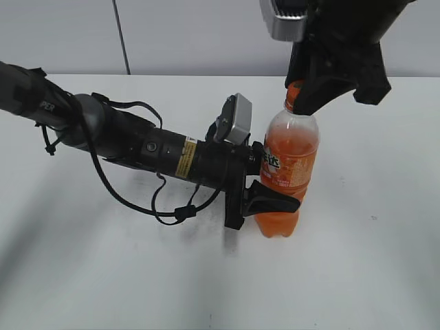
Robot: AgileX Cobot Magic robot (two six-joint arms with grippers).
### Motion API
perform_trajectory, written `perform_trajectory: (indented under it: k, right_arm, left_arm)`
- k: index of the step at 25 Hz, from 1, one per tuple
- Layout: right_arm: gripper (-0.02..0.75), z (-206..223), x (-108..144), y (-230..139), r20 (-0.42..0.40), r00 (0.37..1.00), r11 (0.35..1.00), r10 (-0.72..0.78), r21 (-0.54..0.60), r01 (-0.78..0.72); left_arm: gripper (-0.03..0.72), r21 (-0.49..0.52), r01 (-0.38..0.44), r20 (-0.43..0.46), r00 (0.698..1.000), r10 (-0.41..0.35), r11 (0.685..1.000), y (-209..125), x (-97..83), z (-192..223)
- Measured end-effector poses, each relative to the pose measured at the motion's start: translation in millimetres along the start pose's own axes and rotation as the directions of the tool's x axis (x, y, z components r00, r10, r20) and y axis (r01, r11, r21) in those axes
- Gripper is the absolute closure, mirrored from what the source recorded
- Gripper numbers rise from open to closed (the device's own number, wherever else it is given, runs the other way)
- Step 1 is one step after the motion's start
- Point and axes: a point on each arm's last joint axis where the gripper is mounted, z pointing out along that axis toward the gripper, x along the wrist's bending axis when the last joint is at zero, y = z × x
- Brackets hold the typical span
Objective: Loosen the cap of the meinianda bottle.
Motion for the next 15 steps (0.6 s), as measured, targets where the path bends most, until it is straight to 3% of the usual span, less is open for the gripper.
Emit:
perform_trajectory:
  k: [4,15]
  right_arm:
    - [0.465,0.0,0.1,0.4,-0.001,0.995,0.995,-0.101,-0.004,0.101]
    - [0.463,0.0,0.0,0.5,0.000,0.993,0.993,-0.120,-0.005,0.120]
  left_arm:
    - [0.291,0.000,0.001,0.000,1.000,-0.001,1.000,0.0,0.0,0.0]
    - [0.291,0.001,0.002,0.000,1.000,-0.002,1.000,0.0,0.0,0.0]
